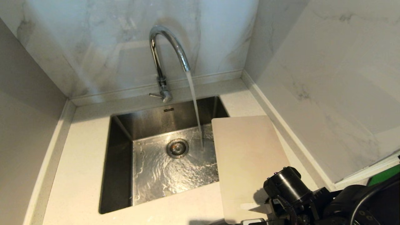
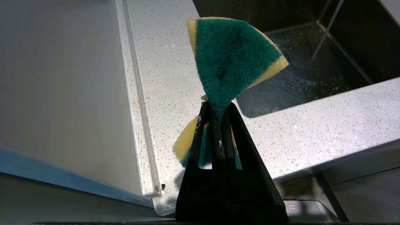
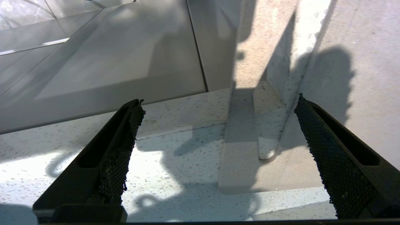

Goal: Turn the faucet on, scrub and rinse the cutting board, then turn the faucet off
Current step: Pick up the cutting board

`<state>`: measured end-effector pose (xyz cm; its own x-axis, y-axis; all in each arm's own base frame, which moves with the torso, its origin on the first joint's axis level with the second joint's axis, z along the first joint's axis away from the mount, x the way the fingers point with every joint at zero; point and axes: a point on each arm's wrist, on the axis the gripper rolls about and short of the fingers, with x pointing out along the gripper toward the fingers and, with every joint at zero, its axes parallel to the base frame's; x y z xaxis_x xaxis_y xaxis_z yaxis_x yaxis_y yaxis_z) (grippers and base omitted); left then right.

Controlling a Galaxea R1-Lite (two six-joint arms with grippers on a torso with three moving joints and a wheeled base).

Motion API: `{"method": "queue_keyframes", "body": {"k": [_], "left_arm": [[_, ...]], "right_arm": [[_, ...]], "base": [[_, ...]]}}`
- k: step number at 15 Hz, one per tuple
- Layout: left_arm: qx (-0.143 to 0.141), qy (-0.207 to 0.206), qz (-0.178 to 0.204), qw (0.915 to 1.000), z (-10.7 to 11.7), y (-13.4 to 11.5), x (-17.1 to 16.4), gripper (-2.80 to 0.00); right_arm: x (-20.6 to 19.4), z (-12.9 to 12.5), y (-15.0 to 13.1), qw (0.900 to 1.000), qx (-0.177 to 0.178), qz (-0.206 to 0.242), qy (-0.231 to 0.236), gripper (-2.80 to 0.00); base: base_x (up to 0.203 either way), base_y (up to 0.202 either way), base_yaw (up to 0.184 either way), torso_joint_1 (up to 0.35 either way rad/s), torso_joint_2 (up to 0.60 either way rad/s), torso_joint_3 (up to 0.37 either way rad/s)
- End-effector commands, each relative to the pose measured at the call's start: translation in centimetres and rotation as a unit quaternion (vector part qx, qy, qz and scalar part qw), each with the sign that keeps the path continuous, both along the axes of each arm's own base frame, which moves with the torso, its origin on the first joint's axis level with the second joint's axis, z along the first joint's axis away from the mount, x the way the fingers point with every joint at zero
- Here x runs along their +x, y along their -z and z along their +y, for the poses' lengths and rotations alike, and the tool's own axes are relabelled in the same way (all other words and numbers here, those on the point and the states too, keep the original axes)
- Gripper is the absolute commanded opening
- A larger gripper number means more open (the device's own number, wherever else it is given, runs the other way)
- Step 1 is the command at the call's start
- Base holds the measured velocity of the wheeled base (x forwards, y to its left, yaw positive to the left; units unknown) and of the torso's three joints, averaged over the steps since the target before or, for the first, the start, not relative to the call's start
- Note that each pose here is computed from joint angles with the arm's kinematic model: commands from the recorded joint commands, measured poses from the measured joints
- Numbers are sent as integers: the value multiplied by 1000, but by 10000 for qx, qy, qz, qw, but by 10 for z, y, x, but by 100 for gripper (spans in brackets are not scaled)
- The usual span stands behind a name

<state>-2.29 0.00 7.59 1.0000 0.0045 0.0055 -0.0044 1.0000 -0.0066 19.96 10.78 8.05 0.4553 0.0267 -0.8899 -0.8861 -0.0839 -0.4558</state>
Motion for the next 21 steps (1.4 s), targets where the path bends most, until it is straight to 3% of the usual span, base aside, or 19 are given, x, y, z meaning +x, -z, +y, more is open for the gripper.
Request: {"method": "queue_keyframes", "body": {"k": [1, 21], "left_arm": [[-5, -1, -3, 10000, 0, 0, 0, -280], [-5, -1, -3, 10000, 0, 0, 0, -280]], "right_arm": [[-1, -1, 3, 10000, -57, 56, -31, 0], [10, 6, 20, 9992, -217, 345, -16, 0]], "base": [[0, 0, 0, 0, 0, 0], [0, 0, 0, 0, 0, 0]]}}
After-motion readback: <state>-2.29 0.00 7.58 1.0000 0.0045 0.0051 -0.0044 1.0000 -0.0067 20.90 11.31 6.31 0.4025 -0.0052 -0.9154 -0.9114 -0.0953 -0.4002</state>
